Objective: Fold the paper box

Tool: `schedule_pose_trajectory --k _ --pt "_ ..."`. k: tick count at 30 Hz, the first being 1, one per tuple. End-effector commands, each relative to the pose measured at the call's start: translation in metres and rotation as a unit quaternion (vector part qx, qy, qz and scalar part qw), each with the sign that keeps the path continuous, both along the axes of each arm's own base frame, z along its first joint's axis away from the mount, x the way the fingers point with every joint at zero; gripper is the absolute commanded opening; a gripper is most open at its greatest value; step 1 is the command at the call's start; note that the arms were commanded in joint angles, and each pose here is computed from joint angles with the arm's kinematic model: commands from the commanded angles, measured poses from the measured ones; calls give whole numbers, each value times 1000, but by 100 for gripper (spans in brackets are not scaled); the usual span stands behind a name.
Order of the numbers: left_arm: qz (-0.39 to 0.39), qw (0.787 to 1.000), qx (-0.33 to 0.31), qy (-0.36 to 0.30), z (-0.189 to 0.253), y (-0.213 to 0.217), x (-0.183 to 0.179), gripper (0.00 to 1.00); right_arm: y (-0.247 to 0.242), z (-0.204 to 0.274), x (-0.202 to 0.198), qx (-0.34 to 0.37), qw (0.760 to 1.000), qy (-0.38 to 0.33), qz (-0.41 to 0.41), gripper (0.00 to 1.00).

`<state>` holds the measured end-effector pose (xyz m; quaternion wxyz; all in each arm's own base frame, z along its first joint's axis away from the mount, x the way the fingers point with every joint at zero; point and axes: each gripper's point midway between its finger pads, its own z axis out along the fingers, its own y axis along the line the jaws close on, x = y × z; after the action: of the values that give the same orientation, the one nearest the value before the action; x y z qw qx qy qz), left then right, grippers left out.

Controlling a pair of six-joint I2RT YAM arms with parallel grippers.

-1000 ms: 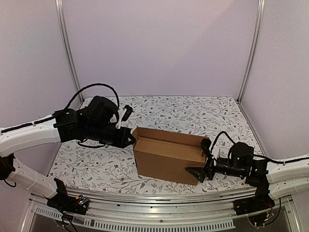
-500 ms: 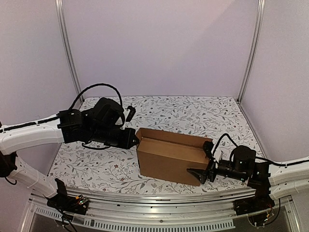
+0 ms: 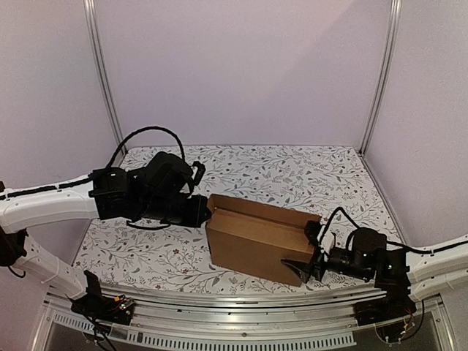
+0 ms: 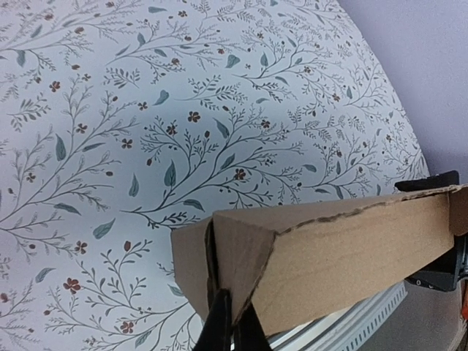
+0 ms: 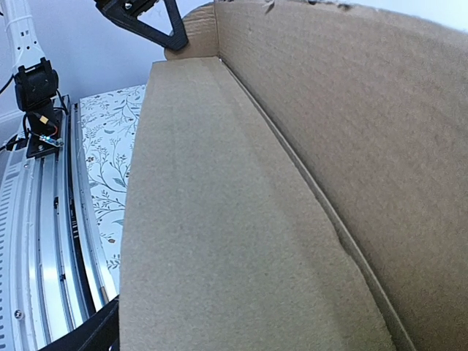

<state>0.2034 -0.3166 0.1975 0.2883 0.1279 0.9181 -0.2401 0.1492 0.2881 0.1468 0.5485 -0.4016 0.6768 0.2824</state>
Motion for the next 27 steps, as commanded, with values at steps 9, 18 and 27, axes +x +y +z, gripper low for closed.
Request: schedule_pose_trajectory --k 9,18,27 --pt "-41 986 139 77 -85 25 -48 0 -5 2 2 -5 1000 -11 -18 95" --pt "-32 986 148 65 -88 29 -48 0 -10 30 -3 2 1000 1 -13 99" --pt "-18 987 145 60 -90 30 -44 0 -51 59 -3 -16 992 88 -84 99"
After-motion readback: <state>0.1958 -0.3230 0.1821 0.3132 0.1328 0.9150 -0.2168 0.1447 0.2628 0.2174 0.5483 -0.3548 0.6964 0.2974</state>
